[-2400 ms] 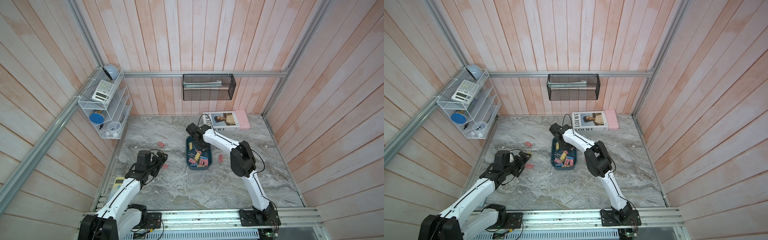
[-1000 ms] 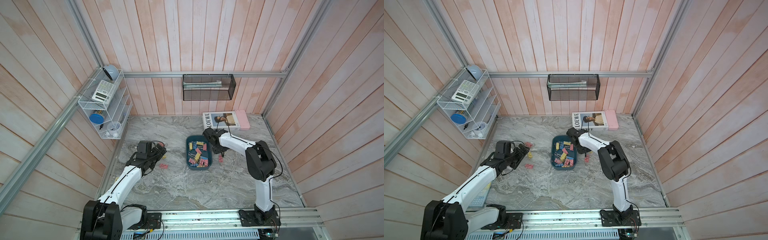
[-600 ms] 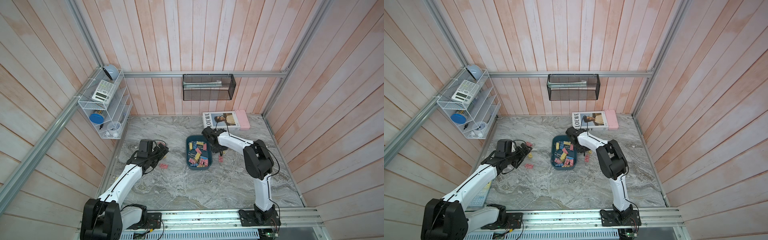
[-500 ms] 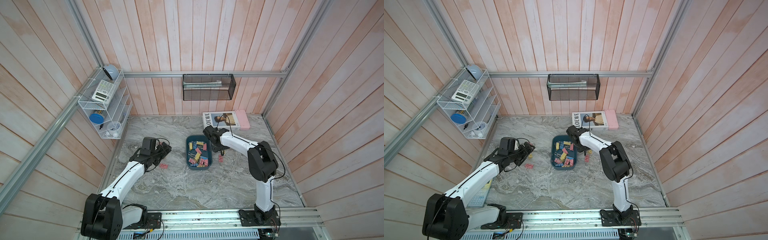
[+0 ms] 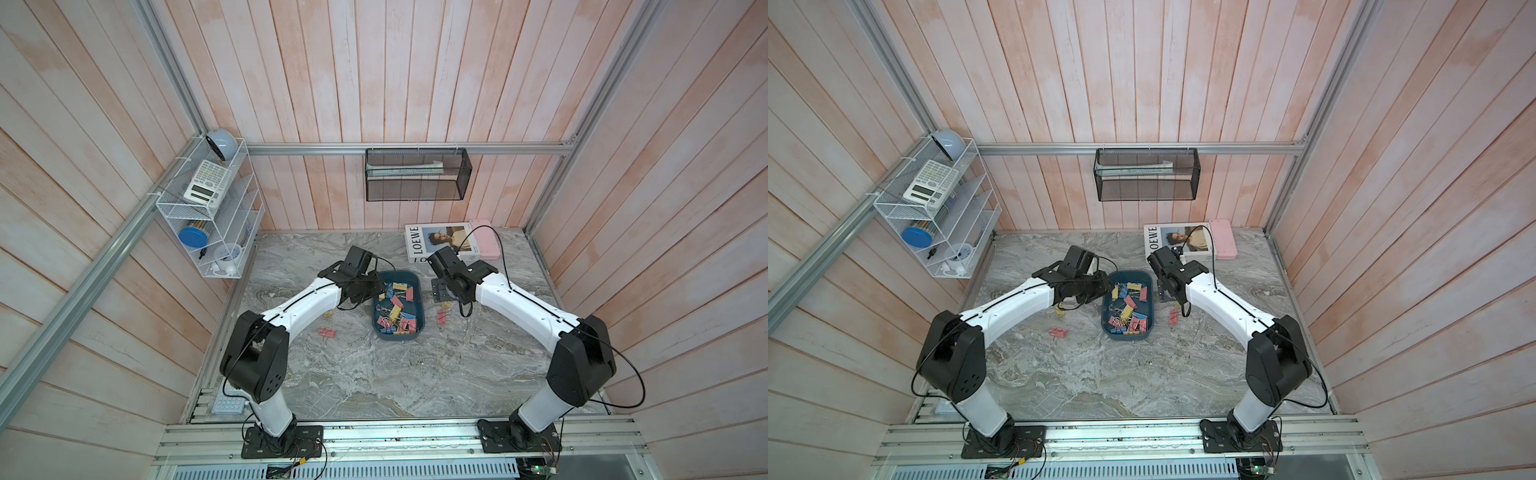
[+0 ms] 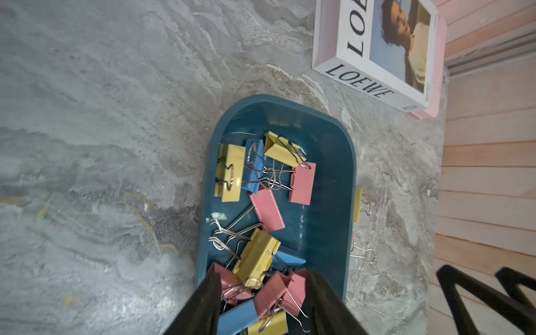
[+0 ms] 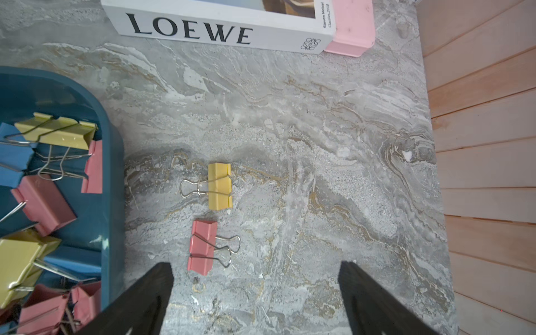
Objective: Take out the binder clips from the storage box
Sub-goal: Pick up the binder clip from the storage box.
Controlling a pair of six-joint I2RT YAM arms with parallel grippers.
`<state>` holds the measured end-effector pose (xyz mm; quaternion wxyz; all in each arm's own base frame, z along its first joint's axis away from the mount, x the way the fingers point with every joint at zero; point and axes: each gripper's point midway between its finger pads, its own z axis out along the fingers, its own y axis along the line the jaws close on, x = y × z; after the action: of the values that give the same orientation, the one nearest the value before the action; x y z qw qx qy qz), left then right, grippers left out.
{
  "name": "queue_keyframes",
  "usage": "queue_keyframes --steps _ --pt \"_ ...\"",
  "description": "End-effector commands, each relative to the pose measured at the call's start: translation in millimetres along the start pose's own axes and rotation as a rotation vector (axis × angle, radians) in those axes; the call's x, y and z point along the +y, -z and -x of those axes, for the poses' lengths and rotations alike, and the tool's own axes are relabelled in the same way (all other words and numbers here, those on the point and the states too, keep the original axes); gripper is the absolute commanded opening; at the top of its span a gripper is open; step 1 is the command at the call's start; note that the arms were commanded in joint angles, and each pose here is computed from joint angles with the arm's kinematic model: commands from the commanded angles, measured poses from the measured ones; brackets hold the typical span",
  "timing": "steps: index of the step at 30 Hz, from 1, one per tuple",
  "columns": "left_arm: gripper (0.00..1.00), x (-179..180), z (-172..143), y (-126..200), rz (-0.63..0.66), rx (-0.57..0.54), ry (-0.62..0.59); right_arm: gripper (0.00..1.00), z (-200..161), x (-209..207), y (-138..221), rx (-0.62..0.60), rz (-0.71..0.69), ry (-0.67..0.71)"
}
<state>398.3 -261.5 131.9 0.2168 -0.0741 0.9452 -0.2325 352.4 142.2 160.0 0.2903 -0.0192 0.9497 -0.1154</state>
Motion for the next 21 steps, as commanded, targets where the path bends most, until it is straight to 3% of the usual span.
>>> queue_keyframes --steps 1,10,21 --pt "0.42 13.1 -3.6 -12.7 0.144 0.049 -0.103 0.97 -4.6 -7.8 9.5 -0.016 0.014 -0.061" --pt "0.32 31.2 5.5 -35.0 0.29 0.067 -0.127 0.98 -15.3 -21.4 15.2 -0.069 0.014 -0.103" --pt "0.3 42.1 4.6 -52.3 0.346 0.091 -0.147 0.98 -14.8 -23.3 13.8 -0.081 0.003 -0.097"
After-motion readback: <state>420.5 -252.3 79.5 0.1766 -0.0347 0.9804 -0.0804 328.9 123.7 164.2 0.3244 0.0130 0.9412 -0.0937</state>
